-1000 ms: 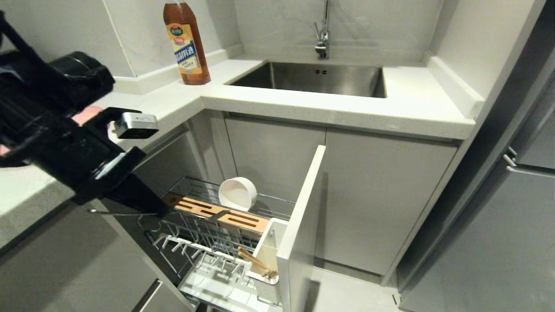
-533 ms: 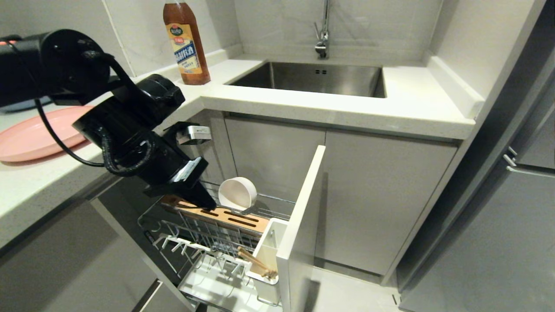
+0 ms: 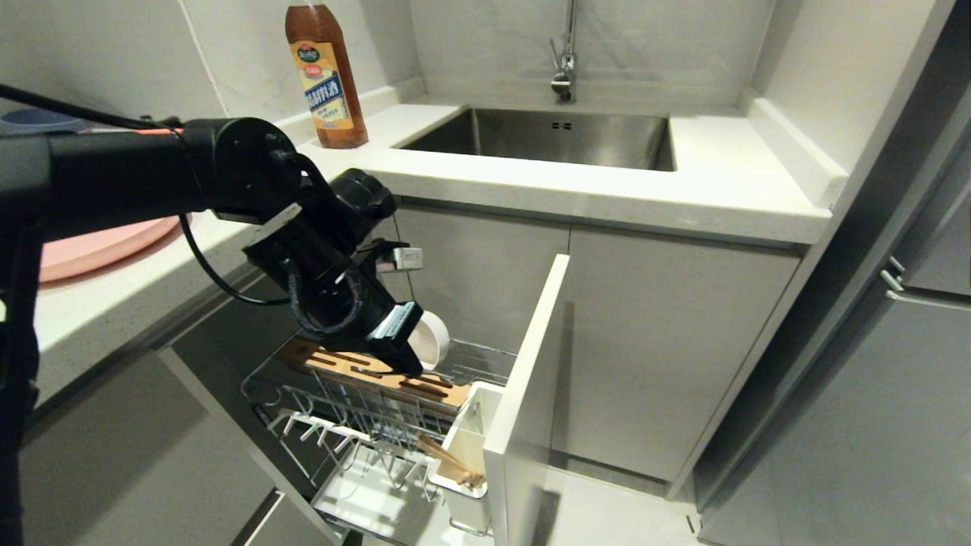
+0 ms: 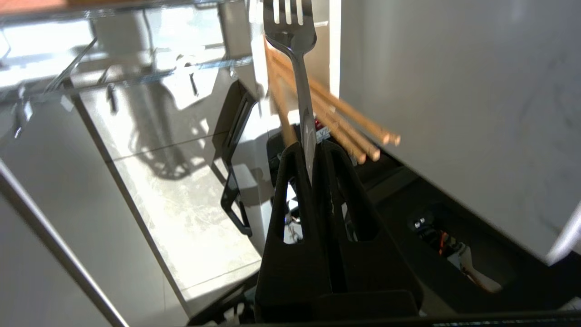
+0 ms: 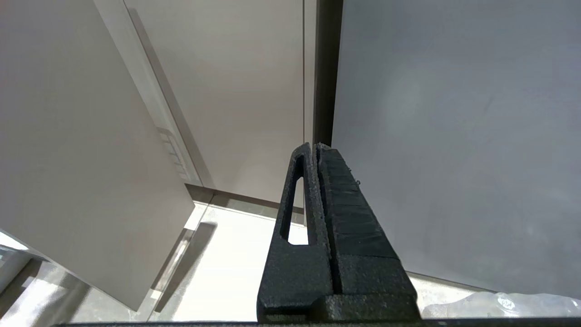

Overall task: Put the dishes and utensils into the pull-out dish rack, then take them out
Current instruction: Pick up the fork and place it in the cupboard

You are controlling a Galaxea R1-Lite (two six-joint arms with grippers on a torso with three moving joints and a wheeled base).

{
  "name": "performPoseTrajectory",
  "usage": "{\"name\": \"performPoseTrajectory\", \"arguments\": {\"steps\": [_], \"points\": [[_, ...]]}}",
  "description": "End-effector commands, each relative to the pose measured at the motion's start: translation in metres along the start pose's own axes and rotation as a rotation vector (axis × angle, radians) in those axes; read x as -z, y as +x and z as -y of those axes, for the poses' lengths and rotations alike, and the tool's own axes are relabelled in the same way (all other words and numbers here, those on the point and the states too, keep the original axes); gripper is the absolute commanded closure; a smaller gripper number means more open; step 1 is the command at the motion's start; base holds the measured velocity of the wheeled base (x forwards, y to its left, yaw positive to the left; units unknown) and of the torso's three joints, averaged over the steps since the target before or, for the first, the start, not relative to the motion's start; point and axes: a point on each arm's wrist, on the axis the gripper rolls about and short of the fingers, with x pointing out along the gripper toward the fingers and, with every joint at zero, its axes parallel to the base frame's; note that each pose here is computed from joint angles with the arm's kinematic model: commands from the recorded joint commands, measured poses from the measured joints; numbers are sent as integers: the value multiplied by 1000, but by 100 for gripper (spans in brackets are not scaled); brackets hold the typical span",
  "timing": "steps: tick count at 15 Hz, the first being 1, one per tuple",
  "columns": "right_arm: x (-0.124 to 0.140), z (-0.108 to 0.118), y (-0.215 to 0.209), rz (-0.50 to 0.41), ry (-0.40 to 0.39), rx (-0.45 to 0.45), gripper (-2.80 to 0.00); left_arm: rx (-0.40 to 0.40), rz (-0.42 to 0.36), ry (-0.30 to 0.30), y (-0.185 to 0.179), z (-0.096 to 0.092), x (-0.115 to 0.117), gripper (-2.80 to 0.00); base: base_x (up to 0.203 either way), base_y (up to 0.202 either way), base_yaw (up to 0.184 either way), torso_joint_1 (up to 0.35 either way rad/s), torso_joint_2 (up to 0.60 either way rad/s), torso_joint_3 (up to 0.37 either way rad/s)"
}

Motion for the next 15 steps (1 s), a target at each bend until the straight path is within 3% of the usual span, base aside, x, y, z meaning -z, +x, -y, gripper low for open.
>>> {"name": "performPoseTrajectory", "arguments": {"steps": [1, 11, 15], "points": [[0, 0, 0, -2, 0, 1, 0, 5, -37, 3, 16, 1, -4, 0, 0, 0, 0, 0, 0, 0], [1, 0, 0, -3, 1, -1, 0, 7, -107, 6, 52, -1, -12, 0, 0, 0, 0, 0, 0, 0], [1, 0, 0, -4, 1, 1, 0, 8, -93, 12, 59, -2, -16, 0, 0, 0, 0, 0, 0, 0]]}}
